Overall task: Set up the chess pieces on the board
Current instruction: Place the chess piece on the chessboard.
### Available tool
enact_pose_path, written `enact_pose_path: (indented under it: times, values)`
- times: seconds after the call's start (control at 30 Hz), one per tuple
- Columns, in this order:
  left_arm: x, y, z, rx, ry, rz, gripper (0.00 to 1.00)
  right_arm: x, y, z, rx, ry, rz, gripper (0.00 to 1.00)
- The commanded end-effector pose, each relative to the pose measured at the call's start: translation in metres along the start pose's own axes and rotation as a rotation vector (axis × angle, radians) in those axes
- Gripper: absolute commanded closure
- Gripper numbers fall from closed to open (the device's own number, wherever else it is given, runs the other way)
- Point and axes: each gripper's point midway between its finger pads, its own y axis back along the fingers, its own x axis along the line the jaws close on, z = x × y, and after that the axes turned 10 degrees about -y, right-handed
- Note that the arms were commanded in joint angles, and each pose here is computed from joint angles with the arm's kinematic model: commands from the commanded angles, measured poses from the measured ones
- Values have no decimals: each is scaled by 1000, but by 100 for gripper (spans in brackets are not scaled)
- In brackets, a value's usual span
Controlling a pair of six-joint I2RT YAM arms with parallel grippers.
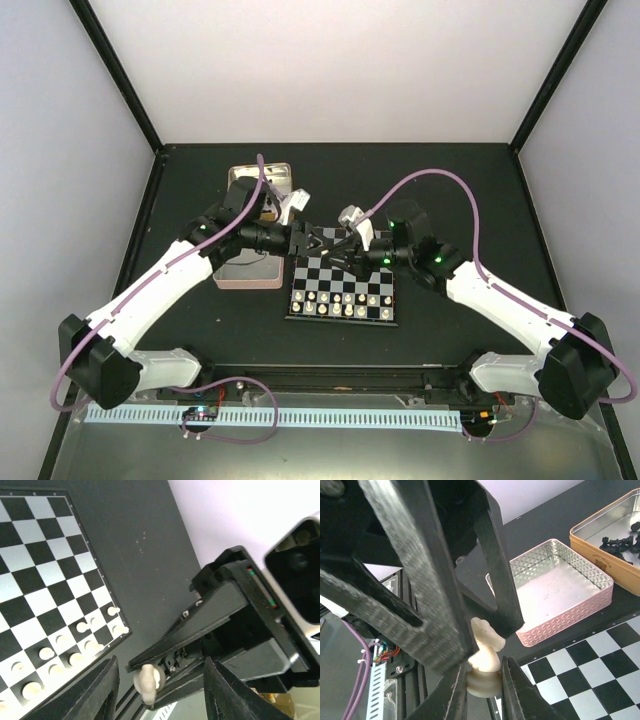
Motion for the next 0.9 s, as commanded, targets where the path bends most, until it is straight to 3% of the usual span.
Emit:
enact_pose_path:
  times: [0.0,0.13,0.47,0.5,0.67,0.77,0.87]
  values:
    - [10,1,-3,25,19,49,52,6,4,10,-41,60,13,97]
    - [13,-2,-7,42,26,44,57,7,4,10,-41,64,22,97]
    - [-1,-3,-11,77,-1,-40,97,7,3,5,-29,62,28,93]
    - [0,-4,-11,75,0,-39,98,7,3,5,-28,53,25,90]
    - [18,-6,-8,29,-2,43,98,-8,9,3,-46,-26,-75,48]
    - [40,-4,-7,-32,5,165,99,-30,25,4,-119,-77,-231,39]
    - [62,0,-6,-93,-25,323,98,-58,48,-1,-188,-154,-423,37]
